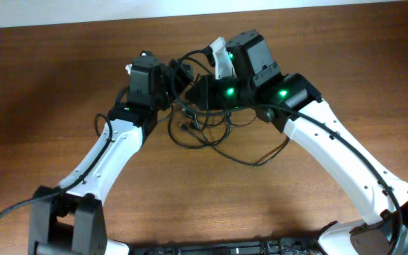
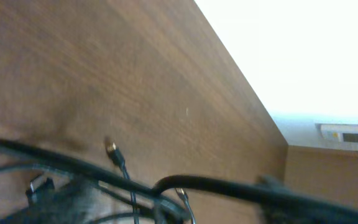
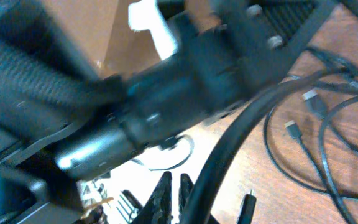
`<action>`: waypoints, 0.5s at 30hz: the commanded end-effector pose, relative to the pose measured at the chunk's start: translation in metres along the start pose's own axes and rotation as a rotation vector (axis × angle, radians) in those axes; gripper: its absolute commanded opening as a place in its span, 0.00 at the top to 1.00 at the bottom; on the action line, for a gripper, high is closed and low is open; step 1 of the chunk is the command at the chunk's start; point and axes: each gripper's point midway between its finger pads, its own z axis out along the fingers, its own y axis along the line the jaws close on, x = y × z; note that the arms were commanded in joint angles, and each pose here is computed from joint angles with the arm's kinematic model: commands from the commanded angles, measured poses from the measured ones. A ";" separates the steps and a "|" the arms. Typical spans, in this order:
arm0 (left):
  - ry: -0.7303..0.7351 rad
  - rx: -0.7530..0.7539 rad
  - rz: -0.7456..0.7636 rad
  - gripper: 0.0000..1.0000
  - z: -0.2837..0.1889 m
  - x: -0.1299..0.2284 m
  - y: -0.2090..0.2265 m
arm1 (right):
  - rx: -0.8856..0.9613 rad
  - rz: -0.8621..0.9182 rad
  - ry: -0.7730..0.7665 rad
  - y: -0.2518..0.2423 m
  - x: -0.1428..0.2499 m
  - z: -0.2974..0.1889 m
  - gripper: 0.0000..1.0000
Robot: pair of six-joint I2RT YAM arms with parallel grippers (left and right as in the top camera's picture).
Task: Untangle cables
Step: 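Drag the grasped cable with the right gripper to the upper right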
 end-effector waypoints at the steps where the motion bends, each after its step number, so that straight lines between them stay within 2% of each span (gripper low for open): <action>1: 0.013 -0.085 -0.009 0.55 0.036 0.010 0.032 | -0.056 -0.021 0.022 0.019 0.008 -0.004 0.96; 2: 0.025 -0.097 -0.012 0.61 0.050 0.015 0.043 | -0.059 -0.022 0.024 0.019 0.008 -0.004 0.96; 4: -0.043 -0.145 -0.008 1.00 0.061 0.000 0.062 | -0.049 -0.095 0.001 0.015 0.002 -0.009 0.96; 6: -0.137 -0.200 0.009 1.00 0.049 -0.046 0.088 | 0.066 -0.103 -0.112 -0.017 -0.026 -0.037 0.96; 7: -0.177 -0.251 -0.044 1.00 0.034 -0.074 0.112 | 0.216 -0.064 -0.251 -0.054 -0.055 -0.075 0.96; 9: -0.245 -0.349 -0.158 1.00 -0.004 -0.120 0.161 | 0.408 -0.043 -0.463 -0.096 -0.090 -0.146 0.96; 12: -0.307 -0.435 -0.283 1.00 -0.055 -0.155 0.208 | 0.569 0.040 -0.708 -0.132 -0.111 -0.250 0.96; 14: -0.326 -0.451 -0.337 1.00 -0.075 -0.166 0.224 | 0.666 0.109 -0.860 -0.154 -0.109 -0.323 0.96; 15: -0.320 -0.445 -0.354 1.00 -0.078 -0.168 0.227 | 0.707 0.108 -0.894 -0.161 -0.107 -0.343 0.96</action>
